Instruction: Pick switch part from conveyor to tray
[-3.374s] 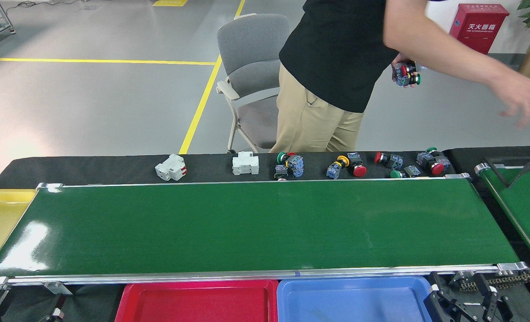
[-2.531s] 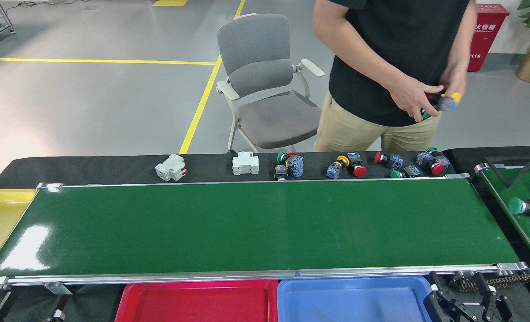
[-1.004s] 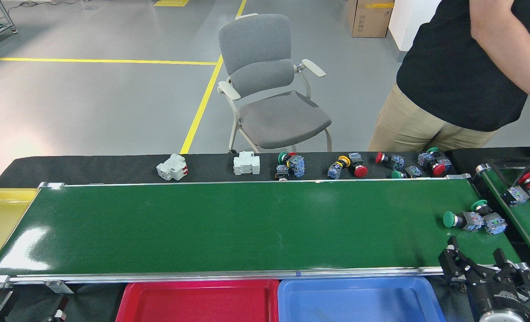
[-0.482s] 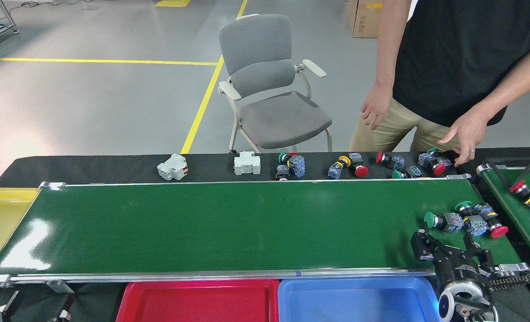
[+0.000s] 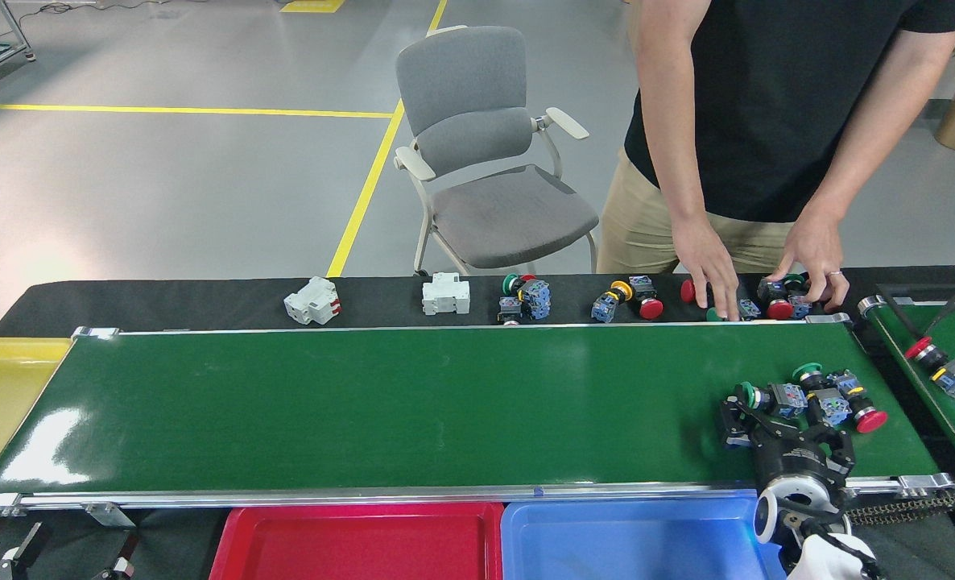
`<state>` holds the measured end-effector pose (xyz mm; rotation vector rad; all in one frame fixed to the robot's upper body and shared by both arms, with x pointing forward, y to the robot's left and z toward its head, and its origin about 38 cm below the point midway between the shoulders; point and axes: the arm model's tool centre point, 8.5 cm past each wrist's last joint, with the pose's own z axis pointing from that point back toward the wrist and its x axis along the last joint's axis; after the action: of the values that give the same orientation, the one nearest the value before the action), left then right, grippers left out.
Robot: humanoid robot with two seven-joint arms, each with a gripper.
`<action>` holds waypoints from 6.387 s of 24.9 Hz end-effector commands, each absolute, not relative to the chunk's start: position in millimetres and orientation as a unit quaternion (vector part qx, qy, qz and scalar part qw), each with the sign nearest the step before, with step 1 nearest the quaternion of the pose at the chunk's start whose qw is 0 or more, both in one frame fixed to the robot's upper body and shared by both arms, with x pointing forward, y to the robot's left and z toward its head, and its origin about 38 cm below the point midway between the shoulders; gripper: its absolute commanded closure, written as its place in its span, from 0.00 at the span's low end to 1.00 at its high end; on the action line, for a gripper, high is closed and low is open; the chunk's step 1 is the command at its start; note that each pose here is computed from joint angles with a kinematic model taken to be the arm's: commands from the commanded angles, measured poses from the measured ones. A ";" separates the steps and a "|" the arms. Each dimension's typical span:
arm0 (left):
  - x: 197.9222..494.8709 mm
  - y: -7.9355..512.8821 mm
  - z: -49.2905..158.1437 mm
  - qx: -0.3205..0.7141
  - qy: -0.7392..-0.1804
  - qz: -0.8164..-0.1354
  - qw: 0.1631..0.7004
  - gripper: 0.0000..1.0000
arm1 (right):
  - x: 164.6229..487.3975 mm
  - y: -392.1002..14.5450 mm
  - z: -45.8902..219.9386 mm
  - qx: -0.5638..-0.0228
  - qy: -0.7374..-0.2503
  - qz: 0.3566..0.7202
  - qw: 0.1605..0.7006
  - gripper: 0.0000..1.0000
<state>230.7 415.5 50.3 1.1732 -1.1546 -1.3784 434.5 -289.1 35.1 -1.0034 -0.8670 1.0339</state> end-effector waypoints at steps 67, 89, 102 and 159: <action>238.9 428.6 57.3 0.515 -0.450 -0.541 0.489 0.00 | 329.7 -200.5 62.3 -0.437 -0.533 0.467 0.554 0.00; 243.6 424.5 55.1 0.508 -0.455 -0.546 0.486 0.00 | 429.0 -93.6 46.0 -0.411 -0.500 0.533 0.545 0.39; 242.8 424.8 53.8 0.507 -0.454 -0.546 0.488 0.00 | 356.6 -69.6 103.3 -0.284 -0.651 0.574 0.407 0.60; 244.7 415.0 58.3 0.492 -0.474 -0.559 0.470 0.00 | 377.9 -147.9 49.5 -0.441 -0.504 0.504 0.546 0.02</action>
<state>240.9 416.5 49.2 1.1976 -1.1238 -1.3423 370.8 -147.7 43.9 -1.0206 -1.2105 1.2235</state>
